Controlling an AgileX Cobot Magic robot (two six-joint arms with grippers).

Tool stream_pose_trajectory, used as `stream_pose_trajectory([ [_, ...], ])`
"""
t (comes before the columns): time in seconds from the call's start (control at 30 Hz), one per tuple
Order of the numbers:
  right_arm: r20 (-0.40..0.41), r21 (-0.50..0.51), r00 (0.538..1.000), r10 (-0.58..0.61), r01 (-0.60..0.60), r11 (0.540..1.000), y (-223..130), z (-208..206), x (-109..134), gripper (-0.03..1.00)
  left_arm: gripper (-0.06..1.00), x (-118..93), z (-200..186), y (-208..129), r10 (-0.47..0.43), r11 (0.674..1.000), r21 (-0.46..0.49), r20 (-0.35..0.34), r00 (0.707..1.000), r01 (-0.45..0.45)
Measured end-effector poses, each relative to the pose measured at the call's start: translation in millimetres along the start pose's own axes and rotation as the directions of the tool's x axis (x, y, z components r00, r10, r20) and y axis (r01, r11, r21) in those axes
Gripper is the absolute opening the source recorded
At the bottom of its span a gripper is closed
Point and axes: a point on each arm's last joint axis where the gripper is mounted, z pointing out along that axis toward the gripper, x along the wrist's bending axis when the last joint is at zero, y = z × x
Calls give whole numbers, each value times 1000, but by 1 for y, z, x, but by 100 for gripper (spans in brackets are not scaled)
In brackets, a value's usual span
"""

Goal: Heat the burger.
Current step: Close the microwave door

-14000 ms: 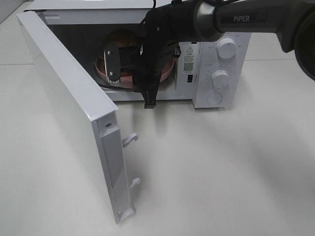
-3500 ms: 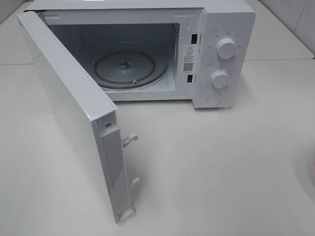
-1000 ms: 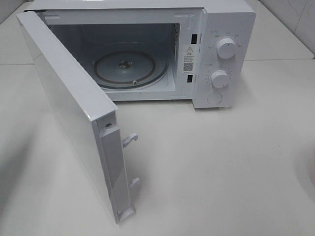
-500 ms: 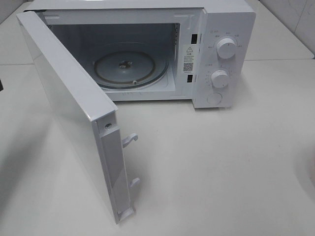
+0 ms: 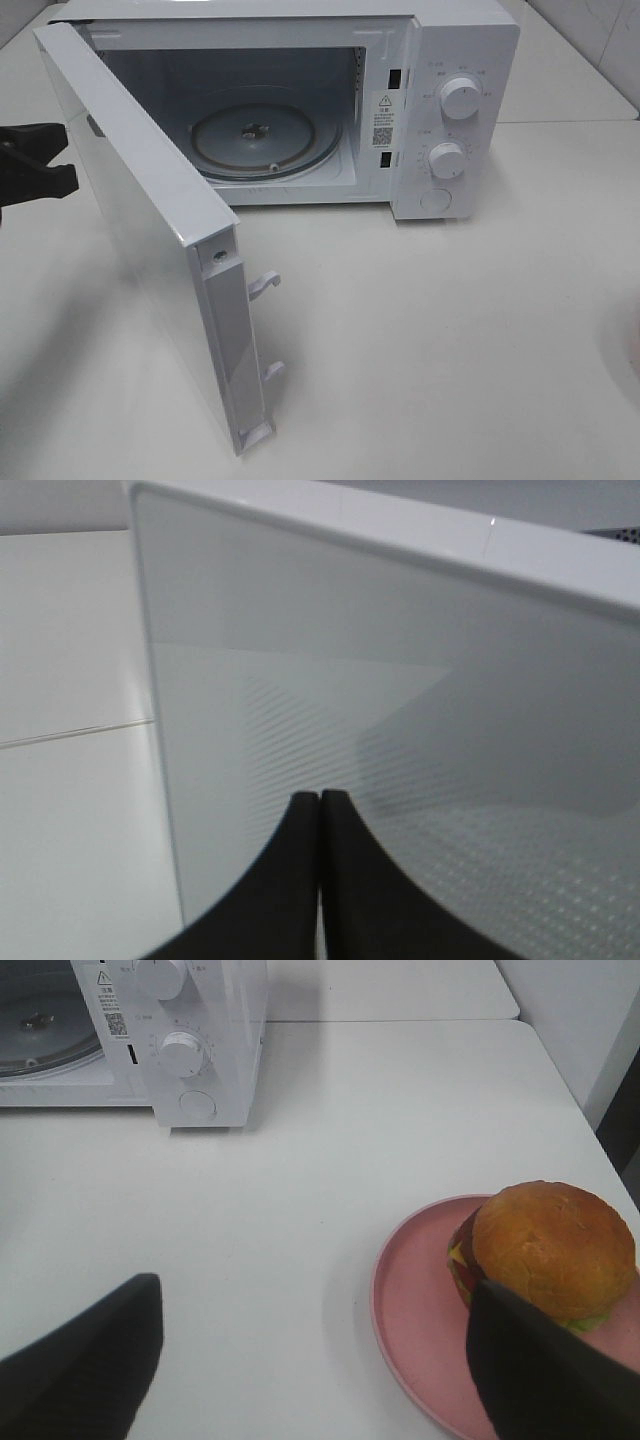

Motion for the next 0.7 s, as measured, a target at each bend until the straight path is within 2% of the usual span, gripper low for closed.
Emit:
stream_pose_trajectory([
  [0.23, 0, 0, 1000, 0, 0, 1000, 0, 0, 0, 75, 0, -11, 13, 0, -35, 999, 27, -6, 999, 35],
  [0.33, 0, 0, 1000, 0, 0, 1000, 0, 0, 0, 75, 0, -22, 20, 1, -33, 999, 25, 24, 999, 33],
  [0.4, 0, 0, 1000, 0, 0, 1000, 0, 0, 0, 75, 0, -36, 27, 2, -18, 1000, 21, 69, 997, 17],
  [0.6, 0, 0, 1000, 0, 0, 1000, 0, 0, 0, 75, 0, -53, 39, 4, -1, 1000, 18, 85, 996, -1],
  [0.67, 0, 0, 1000, 0, 0, 1000, 0, 0, 0, 75, 0, -68, 49, 4, 14, 1000, 20, 86, 996, -16],
  [0.7, 0, 0, 1000, 0, 0, 1000, 0, 0, 0, 75, 0, -68, 49, 4, 14, 1000, 20, 86, 996, -16],
])
